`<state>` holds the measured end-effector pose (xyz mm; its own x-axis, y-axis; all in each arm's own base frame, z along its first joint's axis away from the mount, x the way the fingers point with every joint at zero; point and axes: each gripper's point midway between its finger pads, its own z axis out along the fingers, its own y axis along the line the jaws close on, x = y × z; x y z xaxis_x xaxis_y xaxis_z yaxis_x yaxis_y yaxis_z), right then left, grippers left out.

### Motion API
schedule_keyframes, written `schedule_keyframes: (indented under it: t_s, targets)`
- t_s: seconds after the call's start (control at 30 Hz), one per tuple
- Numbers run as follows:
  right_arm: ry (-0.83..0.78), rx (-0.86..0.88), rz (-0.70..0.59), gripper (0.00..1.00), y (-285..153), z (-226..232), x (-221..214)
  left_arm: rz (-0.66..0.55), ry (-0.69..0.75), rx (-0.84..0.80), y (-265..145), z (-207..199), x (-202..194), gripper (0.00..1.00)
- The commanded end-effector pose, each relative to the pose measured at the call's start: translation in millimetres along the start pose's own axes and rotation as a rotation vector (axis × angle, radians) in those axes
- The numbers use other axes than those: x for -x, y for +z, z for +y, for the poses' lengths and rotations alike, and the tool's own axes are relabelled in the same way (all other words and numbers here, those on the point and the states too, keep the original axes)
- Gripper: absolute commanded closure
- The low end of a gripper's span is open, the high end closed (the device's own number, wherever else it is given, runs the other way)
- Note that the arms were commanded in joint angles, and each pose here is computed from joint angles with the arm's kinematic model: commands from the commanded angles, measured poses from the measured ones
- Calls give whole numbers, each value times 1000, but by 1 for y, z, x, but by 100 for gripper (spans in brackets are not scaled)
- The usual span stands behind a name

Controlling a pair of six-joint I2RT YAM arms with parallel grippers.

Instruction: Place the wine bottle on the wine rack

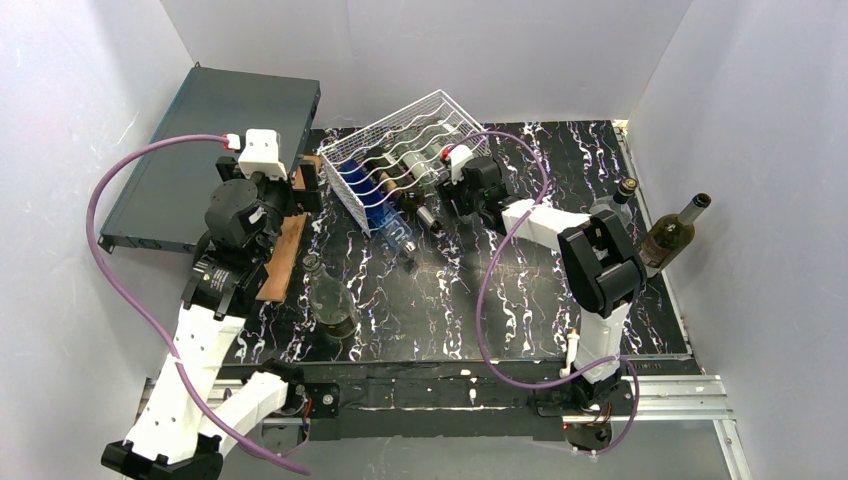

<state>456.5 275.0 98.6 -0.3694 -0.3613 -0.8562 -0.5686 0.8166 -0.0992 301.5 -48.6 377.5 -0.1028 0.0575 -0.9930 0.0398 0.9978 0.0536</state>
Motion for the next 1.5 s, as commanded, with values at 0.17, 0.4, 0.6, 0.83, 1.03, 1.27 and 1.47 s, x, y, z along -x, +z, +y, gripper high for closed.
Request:
schedule_keyframes:
  t_s: [0.17, 0.4, 0.6, 0.83, 1.03, 1.27, 1.47]
  targets:
    - [-11, -5, -9, 28, 1, 1, -1, -35, -12, -4, -3, 0, 9, 1]
    - [-14, 12, 34, 34, 11, 4, -17, -35, -12, -3, -3, 0, 9, 1]
    - [-15, 13, 44, 36, 16, 4, -22, -34, -12, -4, -3, -1, 9, 1]
    - [-25, 18, 72, 43, 26, 4, -32, -33, -12, -3, -3, 0, 9, 1]
    - [-49, 25, 43, 53, 30, 4, -15, -31, -11, -3, -3, -1, 8, 1]
    - [-92, 28, 14, 75, 37, 0, 6, -31, -9, -2, -3, 0, 8, 1]
    - [-93, 32, -2, 80, 42, 0, 12, -31, -9, -1, -3, 0, 8, 1]
